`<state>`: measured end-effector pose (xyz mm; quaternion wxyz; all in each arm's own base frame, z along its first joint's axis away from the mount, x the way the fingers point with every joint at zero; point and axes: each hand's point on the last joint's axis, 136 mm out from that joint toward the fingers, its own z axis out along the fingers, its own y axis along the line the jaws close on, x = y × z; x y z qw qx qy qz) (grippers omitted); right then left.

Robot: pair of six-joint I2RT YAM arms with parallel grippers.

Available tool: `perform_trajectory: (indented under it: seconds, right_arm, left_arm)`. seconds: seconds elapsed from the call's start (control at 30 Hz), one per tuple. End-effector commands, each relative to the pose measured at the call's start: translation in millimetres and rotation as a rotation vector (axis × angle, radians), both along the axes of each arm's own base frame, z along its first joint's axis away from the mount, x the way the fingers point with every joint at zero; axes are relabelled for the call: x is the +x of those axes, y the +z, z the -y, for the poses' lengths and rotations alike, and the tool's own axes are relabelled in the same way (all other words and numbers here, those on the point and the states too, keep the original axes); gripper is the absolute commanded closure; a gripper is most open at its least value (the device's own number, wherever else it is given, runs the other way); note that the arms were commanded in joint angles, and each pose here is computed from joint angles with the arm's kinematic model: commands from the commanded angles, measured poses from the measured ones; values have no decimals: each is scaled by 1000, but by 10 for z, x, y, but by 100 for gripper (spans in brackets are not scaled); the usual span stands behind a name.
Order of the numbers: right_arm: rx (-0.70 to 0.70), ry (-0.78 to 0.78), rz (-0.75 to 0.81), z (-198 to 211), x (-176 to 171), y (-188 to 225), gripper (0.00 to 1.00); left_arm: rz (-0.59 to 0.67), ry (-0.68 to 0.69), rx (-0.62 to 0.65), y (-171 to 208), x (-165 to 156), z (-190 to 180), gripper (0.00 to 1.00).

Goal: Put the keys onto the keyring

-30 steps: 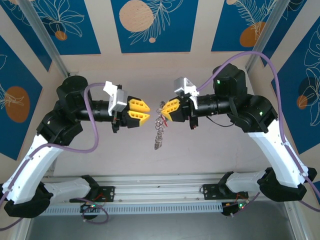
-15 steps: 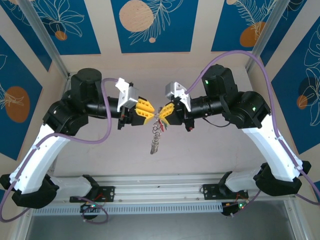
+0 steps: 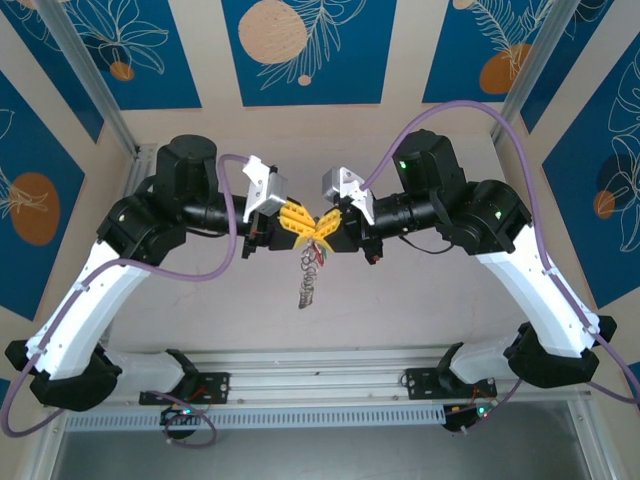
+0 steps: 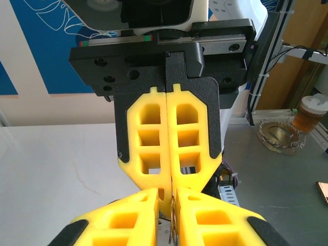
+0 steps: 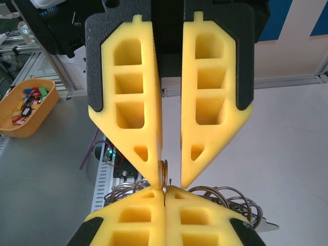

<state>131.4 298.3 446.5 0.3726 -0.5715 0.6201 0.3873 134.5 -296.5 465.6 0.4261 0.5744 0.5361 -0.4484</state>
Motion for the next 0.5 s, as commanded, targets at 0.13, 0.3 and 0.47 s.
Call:
perform_trajectory:
  seconds: [0.13, 0.3, 0.47]
  right_arm:
    - [52, 26, 49, -6, -55, 191, 100]
    - [56, 25, 54, 2, -60, 205, 100]
    - [64, 25, 63, 14, -68, 227, 100]
  left_arm:
    - [10, -32, 5, -1, -93, -11, 96]
    - [5, -33, 7, -9, -102, -9, 94]
    - [5, -34, 10, -20, -107, -13, 88]
